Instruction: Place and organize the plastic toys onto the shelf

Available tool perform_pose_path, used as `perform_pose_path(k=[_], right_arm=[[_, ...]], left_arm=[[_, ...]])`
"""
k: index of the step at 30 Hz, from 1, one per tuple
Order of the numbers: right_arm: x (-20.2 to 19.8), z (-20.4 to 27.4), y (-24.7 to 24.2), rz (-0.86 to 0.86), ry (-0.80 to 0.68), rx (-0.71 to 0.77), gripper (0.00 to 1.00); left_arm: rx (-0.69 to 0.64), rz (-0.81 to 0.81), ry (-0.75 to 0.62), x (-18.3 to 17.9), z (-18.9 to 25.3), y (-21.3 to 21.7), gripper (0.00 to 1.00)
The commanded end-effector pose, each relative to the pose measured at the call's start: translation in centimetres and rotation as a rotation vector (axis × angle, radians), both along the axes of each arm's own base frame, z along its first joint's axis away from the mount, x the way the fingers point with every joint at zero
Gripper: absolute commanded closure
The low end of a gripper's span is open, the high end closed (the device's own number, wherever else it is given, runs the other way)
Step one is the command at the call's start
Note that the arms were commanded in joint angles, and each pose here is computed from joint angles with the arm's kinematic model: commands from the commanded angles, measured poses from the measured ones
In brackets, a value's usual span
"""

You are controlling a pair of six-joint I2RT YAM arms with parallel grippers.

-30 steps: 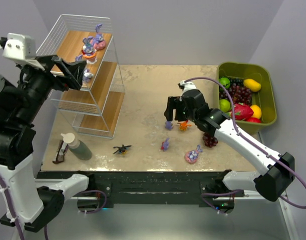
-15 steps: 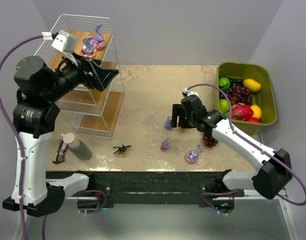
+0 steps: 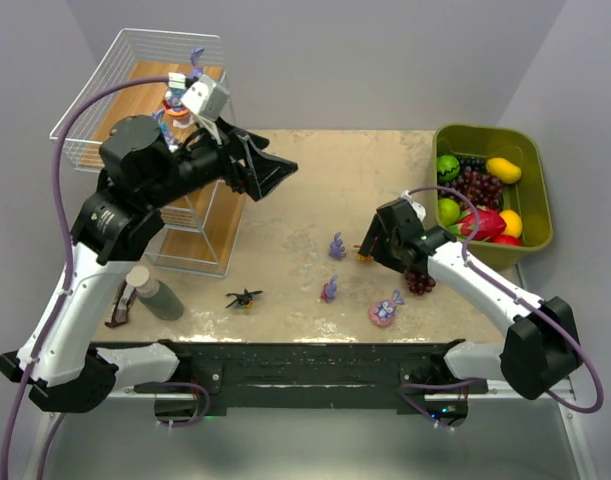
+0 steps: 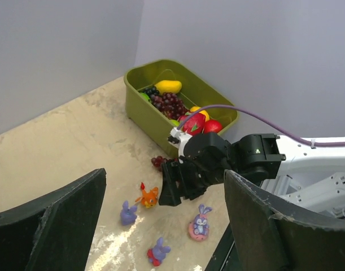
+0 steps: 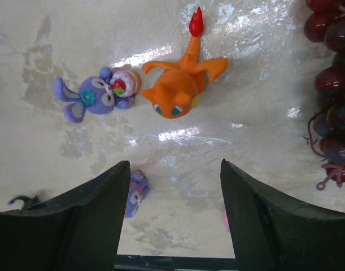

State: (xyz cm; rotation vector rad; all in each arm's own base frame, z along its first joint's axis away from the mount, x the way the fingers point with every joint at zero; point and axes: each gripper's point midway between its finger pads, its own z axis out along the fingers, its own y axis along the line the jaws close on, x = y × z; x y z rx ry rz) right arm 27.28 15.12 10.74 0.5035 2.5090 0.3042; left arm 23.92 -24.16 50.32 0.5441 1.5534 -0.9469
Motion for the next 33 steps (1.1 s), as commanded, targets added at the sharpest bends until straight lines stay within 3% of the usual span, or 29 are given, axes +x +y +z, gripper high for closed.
perform_pose_path(k=[1,14,33], right_arm=[[2.0,1.3,1.2,-0.165,-0.047,0.171,0.31],[3.2,-2.0,0.7,-0.467,0.054,0.276,0.30],[6.0,-5.5,-0.2,-0.500,0.033,0.175,0.30]], left_arm=[[-0.017,0.023,-0.011,0.6,-0.2,-1.9,0.11],[0.022,0.068,0.045,0.9,-3.5,-4.3,0.11],[0.077,0.102,0.086,1.8,-5.9,-4.2,0.10]])
